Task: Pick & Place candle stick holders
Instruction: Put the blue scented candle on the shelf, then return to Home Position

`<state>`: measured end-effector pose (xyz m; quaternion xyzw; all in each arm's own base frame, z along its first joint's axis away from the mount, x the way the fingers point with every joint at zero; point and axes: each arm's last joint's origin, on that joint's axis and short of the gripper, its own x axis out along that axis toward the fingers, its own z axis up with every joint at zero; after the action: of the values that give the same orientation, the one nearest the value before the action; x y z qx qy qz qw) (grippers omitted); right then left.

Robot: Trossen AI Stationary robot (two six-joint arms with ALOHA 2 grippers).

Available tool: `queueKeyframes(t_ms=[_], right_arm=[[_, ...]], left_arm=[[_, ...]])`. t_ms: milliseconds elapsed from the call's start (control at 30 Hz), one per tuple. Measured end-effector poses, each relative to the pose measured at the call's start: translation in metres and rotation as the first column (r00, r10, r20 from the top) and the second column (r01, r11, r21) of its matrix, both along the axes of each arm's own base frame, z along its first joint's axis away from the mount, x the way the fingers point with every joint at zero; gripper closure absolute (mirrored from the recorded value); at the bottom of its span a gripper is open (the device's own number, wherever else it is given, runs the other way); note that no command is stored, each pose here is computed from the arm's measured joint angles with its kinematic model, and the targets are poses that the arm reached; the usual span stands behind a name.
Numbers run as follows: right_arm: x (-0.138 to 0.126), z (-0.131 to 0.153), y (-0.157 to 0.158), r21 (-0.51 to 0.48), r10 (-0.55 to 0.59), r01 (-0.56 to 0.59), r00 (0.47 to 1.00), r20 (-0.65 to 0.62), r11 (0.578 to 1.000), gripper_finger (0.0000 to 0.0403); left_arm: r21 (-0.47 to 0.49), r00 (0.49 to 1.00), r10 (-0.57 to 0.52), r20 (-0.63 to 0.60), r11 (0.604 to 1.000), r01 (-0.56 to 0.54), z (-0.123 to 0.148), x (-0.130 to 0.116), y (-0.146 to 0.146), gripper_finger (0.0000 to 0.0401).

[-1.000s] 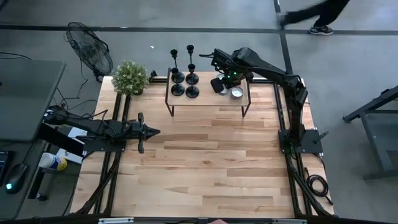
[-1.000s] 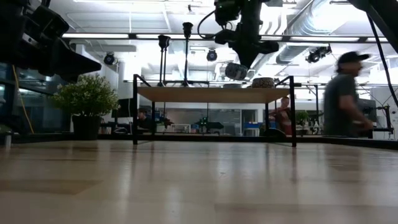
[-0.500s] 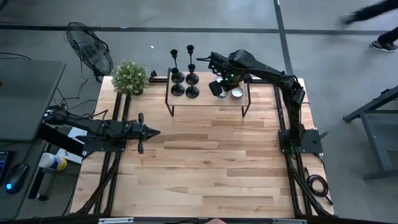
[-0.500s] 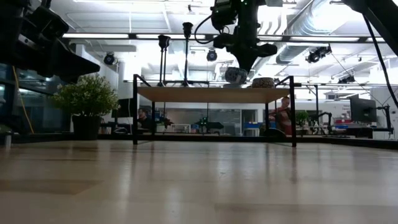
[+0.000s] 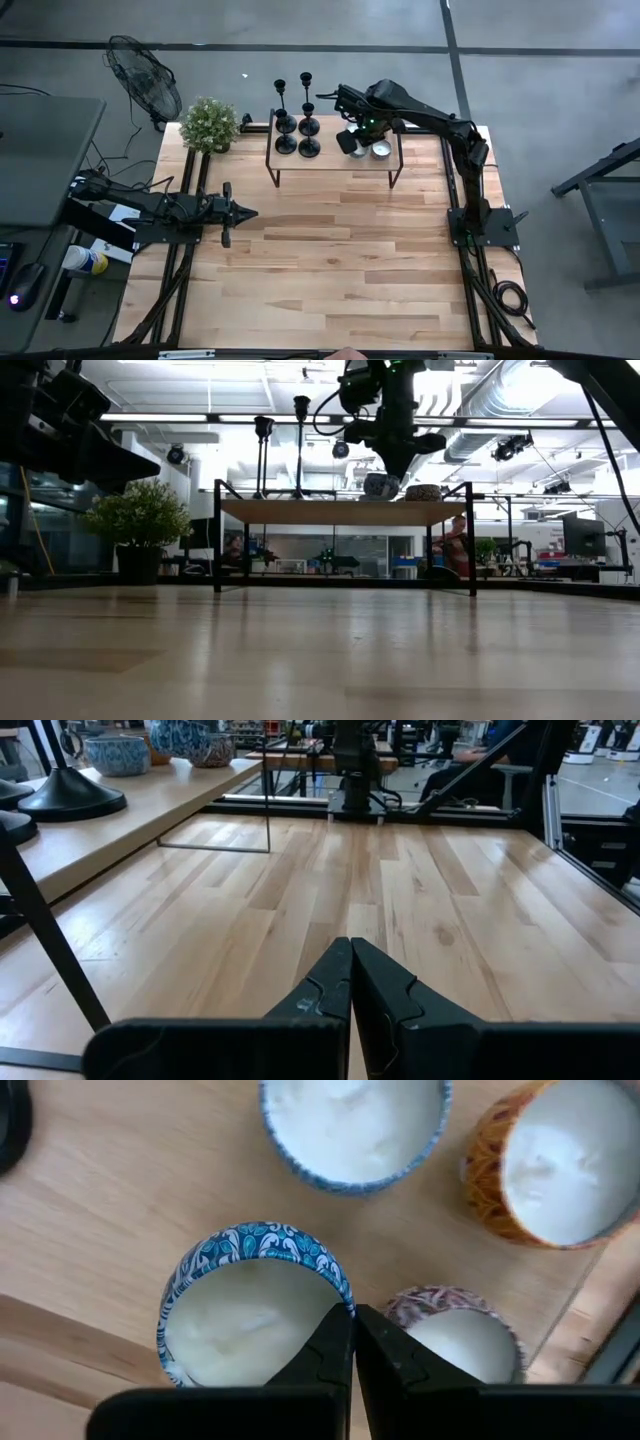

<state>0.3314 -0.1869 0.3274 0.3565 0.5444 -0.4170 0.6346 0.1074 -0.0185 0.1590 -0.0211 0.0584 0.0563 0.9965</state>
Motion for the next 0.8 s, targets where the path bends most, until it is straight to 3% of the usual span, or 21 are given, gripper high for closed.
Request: queueKeyframes(t_ms=[800], right_arm=[[0.0007,-0.0007,-0.0034,-0.035,0.031,-0.031,0.999,-0.009,0.999,0.0372]], left_arm=[[0.0,1.0,0.001,0.0,1.0,-0.001,0.0,0.0,0.0,0.0401]])
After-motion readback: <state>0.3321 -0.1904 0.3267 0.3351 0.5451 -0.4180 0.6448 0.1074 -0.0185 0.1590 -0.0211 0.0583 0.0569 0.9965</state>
